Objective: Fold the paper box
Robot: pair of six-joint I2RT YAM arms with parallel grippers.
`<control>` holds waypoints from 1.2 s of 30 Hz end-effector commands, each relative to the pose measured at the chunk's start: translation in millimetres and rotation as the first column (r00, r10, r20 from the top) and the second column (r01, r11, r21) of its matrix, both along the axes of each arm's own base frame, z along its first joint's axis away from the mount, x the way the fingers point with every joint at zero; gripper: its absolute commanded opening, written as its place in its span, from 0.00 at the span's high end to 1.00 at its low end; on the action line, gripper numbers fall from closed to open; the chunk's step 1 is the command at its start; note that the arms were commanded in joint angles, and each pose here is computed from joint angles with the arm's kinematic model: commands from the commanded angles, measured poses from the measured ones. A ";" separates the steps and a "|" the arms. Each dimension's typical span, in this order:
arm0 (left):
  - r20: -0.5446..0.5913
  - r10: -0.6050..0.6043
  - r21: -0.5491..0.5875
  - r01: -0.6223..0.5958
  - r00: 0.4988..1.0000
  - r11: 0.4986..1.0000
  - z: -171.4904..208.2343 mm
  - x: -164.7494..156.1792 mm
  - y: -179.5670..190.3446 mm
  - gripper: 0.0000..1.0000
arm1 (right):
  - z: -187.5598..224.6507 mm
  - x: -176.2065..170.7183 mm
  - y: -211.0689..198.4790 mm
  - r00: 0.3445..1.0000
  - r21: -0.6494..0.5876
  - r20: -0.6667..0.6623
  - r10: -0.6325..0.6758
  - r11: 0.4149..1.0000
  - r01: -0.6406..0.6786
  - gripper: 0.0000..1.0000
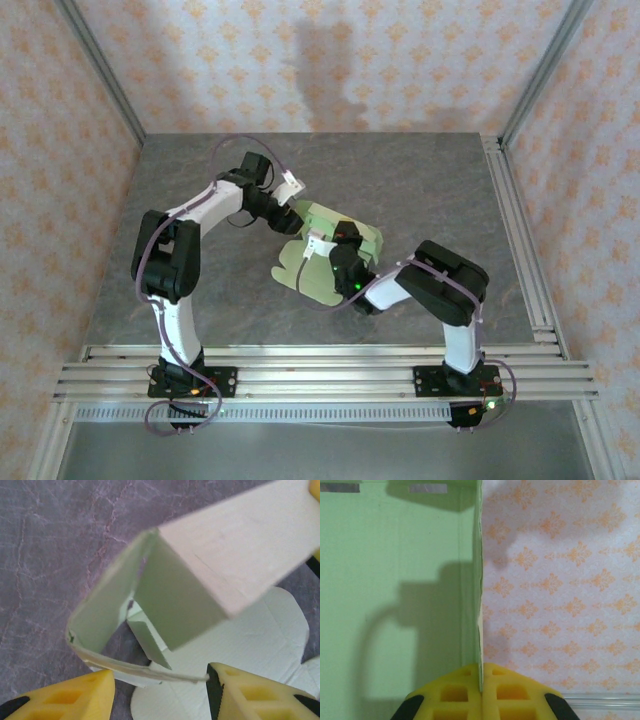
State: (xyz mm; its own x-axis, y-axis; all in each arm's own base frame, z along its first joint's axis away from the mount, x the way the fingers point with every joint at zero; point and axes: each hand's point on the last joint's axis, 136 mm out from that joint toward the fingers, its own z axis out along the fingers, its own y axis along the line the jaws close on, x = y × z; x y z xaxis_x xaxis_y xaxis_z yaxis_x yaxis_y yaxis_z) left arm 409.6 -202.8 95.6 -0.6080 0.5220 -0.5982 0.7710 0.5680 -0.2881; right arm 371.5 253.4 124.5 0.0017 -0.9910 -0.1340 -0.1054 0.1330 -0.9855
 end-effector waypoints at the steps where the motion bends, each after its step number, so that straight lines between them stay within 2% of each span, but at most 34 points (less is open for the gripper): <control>1: 0.054 0.027 0.011 -0.027 0.998 1.000 6.9 7.3 -4.5 0.47 | -0.4 -4.5 -7.6 1.000 0.039 -0.023 0.013 0.999 -0.012 1.00; 8: 0.135 0.094 -0.019 -0.092 0.986 0.996 24.1 11.8 -12.2 0.47 | 3.5 -1.8 -23.6 1.000 0.055 -0.001 -0.026 0.998 0.026 1.00; 15: 0.212 0.220 -0.033 -0.218 0.952 0.975 42.1 10.8 1.0 0.46 | 3.9 -2.1 -23.0 0.999 0.090 -0.014 -0.042 0.995 0.043 1.00; 20: 0.268 0.361 -0.105 -0.345 0.893 0.933 59.4 7.0 16.1 0.46 | 3.3 -9.2 -20.7 0.998 0.108 -0.048 -0.042 0.993 0.047 1.00; 24: 0.303 0.445 -0.139 -0.423 0.843 0.895 64.2 0.7 29.4 0.45 | 8.2 -22.5 -23.9 0.985 0.114 -0.173 -0.024 0.993 0.044 1.00; 27: 0.333 0.464 -0.138 -0.445 0.821 0.885 61.6 -4.2 37.1 0.45 | 9.3 -29.5 -27.5 0.974 0.090 -0.224 -0.014 0.995 0.035 1.00; 32: 0.329 0.451 -0.123 -0.436 0.830 0.892 50.0 -10.1 38.0 0.45 | 15.5 -31.9 -27.3 0.980 0.036 -0.198 0.001 0.999 0.006 1.00; 36: 0.302 0.485 -0.168 -0.455 0.820 0.874 50.3 -6.1 34.8 0.45 | 19.8 -31.6 -24.9 0.990 0.028 -0.139 0.014 1.000 -0.011 1.00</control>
State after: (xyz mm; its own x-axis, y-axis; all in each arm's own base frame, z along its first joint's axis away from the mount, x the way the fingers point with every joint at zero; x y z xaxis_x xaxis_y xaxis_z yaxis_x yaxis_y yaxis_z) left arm 393.7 -165.4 133.1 -0.5675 0.2147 -0.7949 0.4959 0.8598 -0.1217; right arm 343.0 227.7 146.1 -0.0203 -0.9821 -0.1874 -0.2604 0.1862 -0.9474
